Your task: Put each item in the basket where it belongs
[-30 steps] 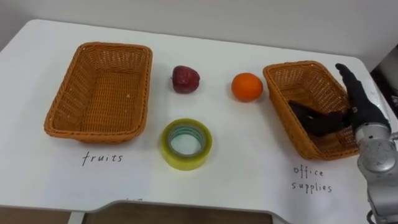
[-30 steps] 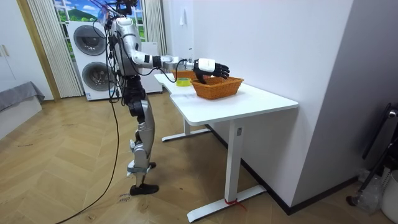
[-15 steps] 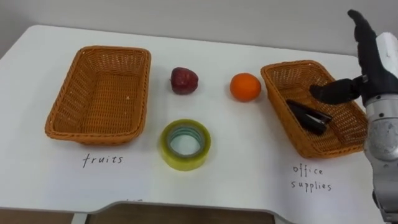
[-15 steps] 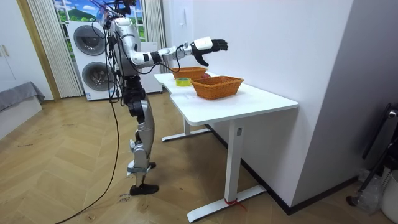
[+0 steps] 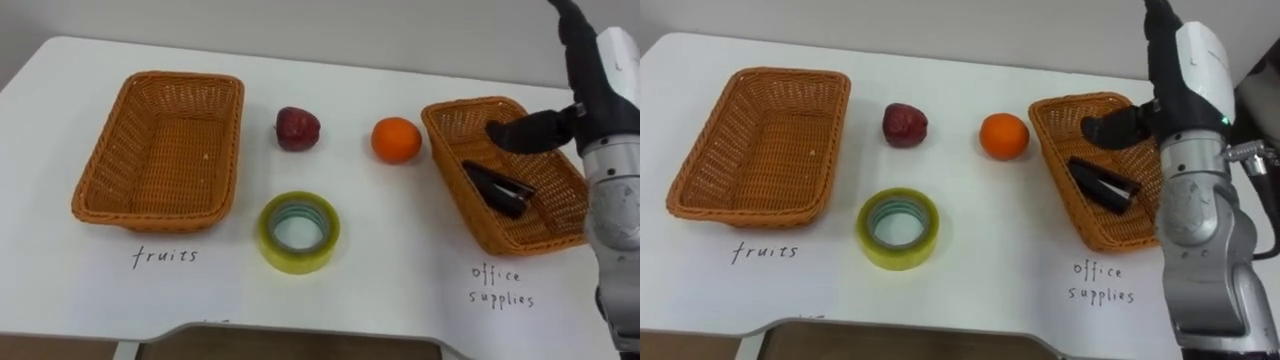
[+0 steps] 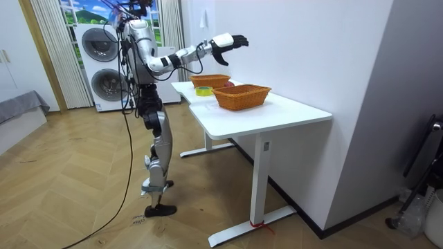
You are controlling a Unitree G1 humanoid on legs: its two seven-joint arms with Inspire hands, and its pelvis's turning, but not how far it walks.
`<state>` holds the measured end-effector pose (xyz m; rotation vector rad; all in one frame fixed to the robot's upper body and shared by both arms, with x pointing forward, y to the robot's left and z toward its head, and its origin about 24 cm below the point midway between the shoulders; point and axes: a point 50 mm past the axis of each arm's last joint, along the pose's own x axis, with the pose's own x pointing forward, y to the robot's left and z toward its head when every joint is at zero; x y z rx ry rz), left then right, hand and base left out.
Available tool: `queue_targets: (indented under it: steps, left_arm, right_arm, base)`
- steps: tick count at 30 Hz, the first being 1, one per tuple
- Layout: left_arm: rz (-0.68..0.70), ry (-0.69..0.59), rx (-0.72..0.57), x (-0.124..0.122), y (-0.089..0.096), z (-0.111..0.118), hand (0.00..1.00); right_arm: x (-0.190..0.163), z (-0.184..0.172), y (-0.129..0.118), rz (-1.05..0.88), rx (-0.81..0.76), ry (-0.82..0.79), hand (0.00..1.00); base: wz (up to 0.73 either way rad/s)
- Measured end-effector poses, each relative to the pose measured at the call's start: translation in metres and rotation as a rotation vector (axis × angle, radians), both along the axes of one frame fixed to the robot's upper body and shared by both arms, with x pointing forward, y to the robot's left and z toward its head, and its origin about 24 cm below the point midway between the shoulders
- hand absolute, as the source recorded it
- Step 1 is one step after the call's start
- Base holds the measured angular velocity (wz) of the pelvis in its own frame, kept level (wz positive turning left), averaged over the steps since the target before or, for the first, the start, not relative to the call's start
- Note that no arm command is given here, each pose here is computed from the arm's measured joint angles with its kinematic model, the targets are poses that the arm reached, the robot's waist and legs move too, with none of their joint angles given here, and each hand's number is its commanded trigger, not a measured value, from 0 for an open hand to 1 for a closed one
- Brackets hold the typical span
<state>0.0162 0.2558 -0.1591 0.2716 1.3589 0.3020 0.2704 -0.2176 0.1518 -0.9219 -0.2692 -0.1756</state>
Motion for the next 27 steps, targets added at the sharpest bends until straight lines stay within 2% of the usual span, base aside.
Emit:
queue_targets:
  steps: [6, 16, 23, 27]
  left_arm:
    - [-0.017, 0.014, 0.002, -0.001, 0.002, 0.0, 0.0]
    - [-0.026, -0.017, 0.001, 0.014, 0.002, 0.0, 0.0]
    - [-0.027, -0.021, 0.006, 0.016, 0.003, 0.001, 0.0]
    - [-0.029, -0.016, 0.013, 0.016, 0.006, 0.001, 0.0]
  right_arm:
    - [-0.003, 0.003, 0.027, 0.142, -0.035, 0.024, 0.0]
    - [-0.001, -0.003, 0.033, 0.25, 0.017, 0.143, 0.0]
    - [0.0, -0.006, 0.047, 0.346, 0.039, 0.198, 0.0]
    - [0.007, -0.018, 0.056, 0.409, 0.043, 0.295, 0.0]
  base:
    - [0.0]
    - [0.01]
    - [0.0]
    - [0.02]
